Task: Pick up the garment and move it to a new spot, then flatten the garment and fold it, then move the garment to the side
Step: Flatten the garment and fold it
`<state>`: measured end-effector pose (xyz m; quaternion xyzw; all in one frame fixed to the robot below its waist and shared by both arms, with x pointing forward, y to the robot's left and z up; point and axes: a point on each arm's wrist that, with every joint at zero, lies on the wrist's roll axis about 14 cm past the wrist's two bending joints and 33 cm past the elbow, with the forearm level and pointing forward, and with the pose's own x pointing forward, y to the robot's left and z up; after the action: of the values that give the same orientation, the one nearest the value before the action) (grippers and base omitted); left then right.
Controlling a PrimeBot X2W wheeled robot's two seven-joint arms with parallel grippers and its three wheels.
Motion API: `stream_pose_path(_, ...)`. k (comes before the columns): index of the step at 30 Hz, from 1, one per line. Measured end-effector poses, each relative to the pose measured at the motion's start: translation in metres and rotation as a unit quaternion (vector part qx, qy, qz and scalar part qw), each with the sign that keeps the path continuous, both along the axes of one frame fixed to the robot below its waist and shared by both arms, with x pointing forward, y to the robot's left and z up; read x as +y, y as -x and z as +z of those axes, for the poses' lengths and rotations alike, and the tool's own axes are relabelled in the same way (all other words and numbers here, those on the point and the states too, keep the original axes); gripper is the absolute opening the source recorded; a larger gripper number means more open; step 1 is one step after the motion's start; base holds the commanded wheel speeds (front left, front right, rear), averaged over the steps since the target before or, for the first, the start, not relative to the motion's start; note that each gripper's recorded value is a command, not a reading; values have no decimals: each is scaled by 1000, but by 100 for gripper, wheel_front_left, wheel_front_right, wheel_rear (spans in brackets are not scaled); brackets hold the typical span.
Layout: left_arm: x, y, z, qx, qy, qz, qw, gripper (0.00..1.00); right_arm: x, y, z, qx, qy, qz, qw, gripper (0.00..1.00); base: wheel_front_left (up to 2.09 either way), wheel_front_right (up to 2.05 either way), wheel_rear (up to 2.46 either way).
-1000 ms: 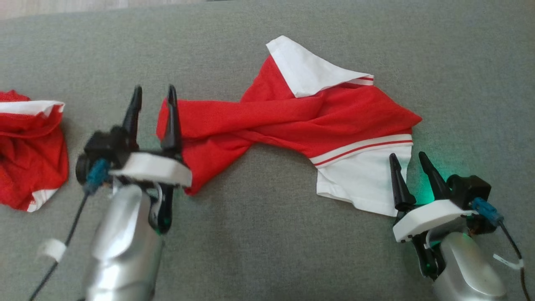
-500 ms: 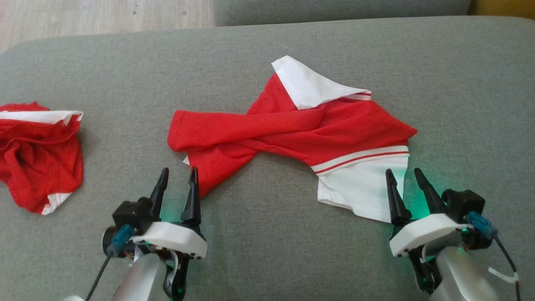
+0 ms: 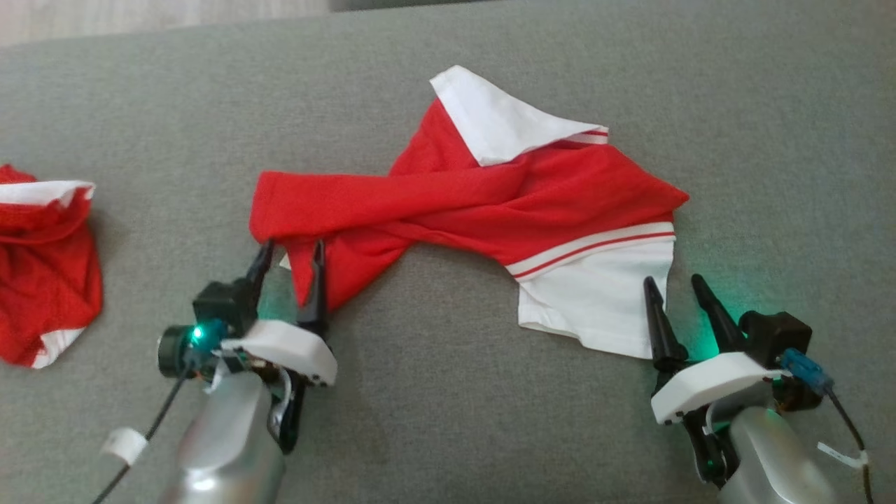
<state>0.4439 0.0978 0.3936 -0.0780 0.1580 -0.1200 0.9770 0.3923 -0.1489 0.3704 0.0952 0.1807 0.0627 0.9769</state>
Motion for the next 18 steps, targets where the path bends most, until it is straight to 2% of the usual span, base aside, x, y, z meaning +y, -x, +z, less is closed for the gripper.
stream_pose_path(8,5,-8,-22,31,-13,14,999,100,-10,-5,-4,3,3,-13,1000,100,0,0,0)
stream_pose_path(18,6,-23,-17,17,-41,0,999,100,-9,-8,-7,7,3,-13,1000,100,0,0,0)
